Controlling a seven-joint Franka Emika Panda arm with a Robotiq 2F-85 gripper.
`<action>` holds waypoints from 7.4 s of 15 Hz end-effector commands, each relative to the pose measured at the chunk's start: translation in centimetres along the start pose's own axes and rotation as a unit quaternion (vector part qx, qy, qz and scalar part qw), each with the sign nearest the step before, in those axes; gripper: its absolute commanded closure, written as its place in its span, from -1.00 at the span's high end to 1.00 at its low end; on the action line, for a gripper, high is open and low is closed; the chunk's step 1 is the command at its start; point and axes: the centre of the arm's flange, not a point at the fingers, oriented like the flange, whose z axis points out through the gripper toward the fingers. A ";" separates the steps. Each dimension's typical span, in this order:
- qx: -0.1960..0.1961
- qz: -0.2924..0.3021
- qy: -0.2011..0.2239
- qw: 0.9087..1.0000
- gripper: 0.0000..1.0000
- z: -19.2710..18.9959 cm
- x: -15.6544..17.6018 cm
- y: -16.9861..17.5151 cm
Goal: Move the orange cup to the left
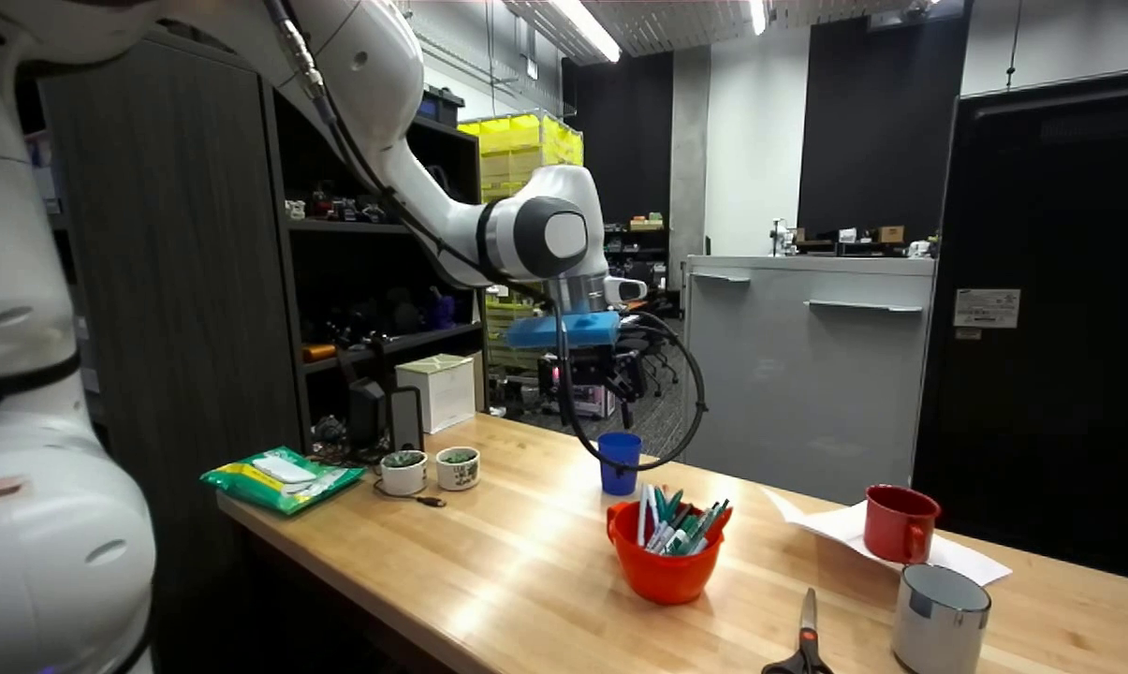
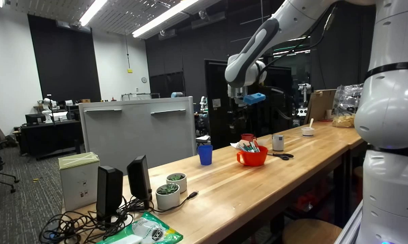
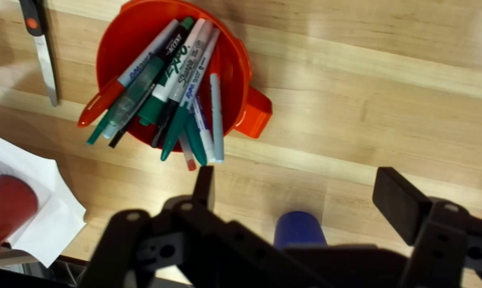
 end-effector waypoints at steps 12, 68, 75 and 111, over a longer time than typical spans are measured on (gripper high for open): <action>-0.040 0.063 -0.047 0.996 1.00 6.8 -2.7 5.4; -0.065 -0.002 -0.030 0.997 -0.94 10.6 -0.9 2.4; -0.070 -0.012 -0.018 0.997 -0.94 8.6 -1.8 0.0; -0.032 -0.145 0.051 0.988 -0.94 7.4 -12.1 -27.9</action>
